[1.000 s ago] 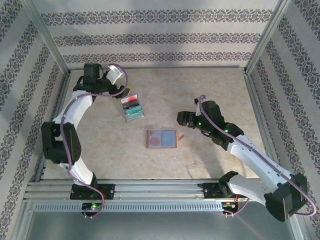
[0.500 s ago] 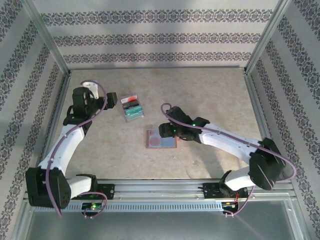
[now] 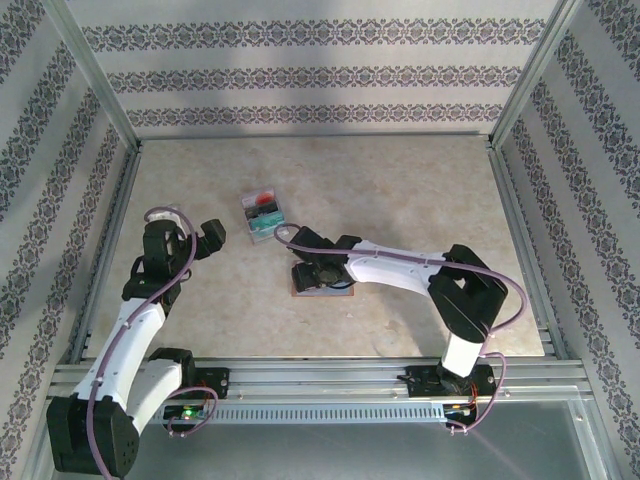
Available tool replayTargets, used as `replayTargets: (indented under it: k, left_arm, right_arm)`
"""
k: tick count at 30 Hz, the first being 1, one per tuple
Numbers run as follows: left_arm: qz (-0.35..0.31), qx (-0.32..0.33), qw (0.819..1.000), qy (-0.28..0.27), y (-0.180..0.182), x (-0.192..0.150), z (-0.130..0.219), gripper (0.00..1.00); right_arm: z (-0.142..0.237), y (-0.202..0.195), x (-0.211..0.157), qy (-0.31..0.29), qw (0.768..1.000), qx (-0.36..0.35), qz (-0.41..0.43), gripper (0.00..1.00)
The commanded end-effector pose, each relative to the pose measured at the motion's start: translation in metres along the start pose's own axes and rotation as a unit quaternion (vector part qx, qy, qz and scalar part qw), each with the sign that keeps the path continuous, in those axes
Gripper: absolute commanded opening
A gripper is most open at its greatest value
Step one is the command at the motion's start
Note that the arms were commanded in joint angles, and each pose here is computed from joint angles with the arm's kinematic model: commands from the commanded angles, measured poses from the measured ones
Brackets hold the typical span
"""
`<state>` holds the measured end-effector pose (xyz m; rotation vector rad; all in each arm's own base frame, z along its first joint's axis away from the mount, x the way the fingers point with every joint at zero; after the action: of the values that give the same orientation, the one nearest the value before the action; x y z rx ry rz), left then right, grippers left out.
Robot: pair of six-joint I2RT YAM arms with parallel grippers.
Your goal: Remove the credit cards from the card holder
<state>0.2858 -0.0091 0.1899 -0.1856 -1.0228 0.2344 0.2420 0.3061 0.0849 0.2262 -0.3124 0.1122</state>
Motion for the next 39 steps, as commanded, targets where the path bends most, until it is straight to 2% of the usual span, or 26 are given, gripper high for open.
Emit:
replayTargets:
  k: [1, 10, 14, 18, 25, 27, 30, 35, 39]
  left_arm:
    - [0.02, 0.017, 1.0, 0.002, 0.008, -0.004, 0.002, 0.99]
    - [0.031, 0.013, 0.999, 0.006, 0.007, -0.007, -0.004, 0.99]
    - [0.03, 0.013, 0.999, 0.007, 0.007, -0.008, -0.004, 0.99]
    - [0.03, 0.013, 0.999, 0.009, 0.007, -0.008, -0.003, 0.99]
    - [0.027, 0.009, 1.0, 0.003, 0.004, -0.002, 0.0, 0.99]
    - [0.025, 0.008, 1.0, 0.002, 0.003, 0.001, 0.001, 0.99]
    - [0.02, 0.002, 1.0, 0.002, 0.001, 0.004, 0.003, 1.0]
    - [0.004, -0.016, 1.0, 0.0, -0.006, 0.01, 0.007, 1.0]
    - [-0.004, -0.02, 1.0, -0.003, -0.008, 0.013, 0.012, 1.0]
  right_arm:
    - [-0.004, 0.0, 0.003, 0.0, 1.0, -0.022, 0.001, 0.7]
    - [-0.025, -0.002, -0.001, 0.022, 0.999, -0.044, 0.009, 0.72]
    - [-0.033, -0.005, -0.004, 0.029, 0.998, -0.054, 0.015, 0.69]
    - [-0.038, -0.01, -0.007, 0.035, 0.997, -0.069, 0.019, 0.62]
    - [-0.028, -0.015, -0.002, 0.017, 0.997, -0.075, 0.019, 0.4]
    - [-0.023, -0.018, 0.001, 0.008, 0.997, -0.079, 0.021, 0.36]
    - [-0.015, -0.023, 0.005, -0.007, 0.996, -0.087, 0.02, 0.38]
    - [-0.007, -0.039, 0.009, -0.018, 0.994, -0.111, 0.012, 0.47]
    - [-0.004, -0.053, 0.008, -0.02, 0.992, -0.123, 0.003, 0.48]
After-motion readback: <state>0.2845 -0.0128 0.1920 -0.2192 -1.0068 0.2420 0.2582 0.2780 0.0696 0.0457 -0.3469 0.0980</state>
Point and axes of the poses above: each hand's point on the last joint's axis, 136 mm out from that joint toward the fingers, its own z axis back along the fingers, its own y axis along the line the jaws close on, x = y × z, the point moved 3 cm from there along z, back along the fingers, and after that the axes turned 10 degrees about -z, right-handed, at the moved point
